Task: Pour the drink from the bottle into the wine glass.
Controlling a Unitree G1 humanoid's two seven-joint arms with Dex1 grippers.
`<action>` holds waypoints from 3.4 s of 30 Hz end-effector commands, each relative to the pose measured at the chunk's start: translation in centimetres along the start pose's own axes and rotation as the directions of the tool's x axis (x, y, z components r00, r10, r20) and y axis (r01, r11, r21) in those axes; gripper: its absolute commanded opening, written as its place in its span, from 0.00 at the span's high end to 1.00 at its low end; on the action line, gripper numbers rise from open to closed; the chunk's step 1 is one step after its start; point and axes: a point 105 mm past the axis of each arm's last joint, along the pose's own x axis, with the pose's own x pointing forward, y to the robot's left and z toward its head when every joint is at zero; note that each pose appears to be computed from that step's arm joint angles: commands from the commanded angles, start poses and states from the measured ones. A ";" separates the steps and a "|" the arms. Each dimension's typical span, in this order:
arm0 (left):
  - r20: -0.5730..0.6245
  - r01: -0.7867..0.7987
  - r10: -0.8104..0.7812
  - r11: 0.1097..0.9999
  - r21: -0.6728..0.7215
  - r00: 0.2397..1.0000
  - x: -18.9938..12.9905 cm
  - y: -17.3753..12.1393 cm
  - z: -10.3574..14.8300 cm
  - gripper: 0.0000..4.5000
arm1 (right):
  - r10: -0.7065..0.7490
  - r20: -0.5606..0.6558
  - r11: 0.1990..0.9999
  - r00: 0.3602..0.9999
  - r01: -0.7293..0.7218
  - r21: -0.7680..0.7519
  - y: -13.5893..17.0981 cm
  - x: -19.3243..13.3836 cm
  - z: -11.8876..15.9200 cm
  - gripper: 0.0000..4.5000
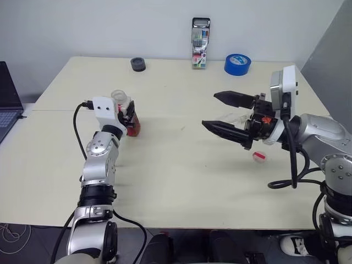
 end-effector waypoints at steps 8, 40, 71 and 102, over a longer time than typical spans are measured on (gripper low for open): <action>0.056 -0.010 0.010 1.000 0.011 0.998 -0.2 0.6 1.1 0.25 | 0.009 0.020 1.000 1.000 -0.008 -0.026 0.5 0.3 0.8 0.00; -0.210 0.407 -0.396 0.913 0.008 0.894 -10.9 -5.5 0.6 0.01 | -0.157 -0.085 0.985 0.984 0.151 -0.080 -0.1 -2.3 -3.1 0.00; -0.152 0.765 -0.762 0.642 -0.045 0.630 -12.1 -11.9 2.7 0.01 | -0.582 -0.388 0.294 0.715 -0.260 -0.920 -16.1 -5.5 -16.5 0.00; -0.132 0.758 -0.755 0.652 -0.035 0.643 -11.6 -12.1 2.7 0.00 | -0.683 -0.382 0.235 0.623 -0.308 -0.922 -19.2 -4.4 -16.4 0.98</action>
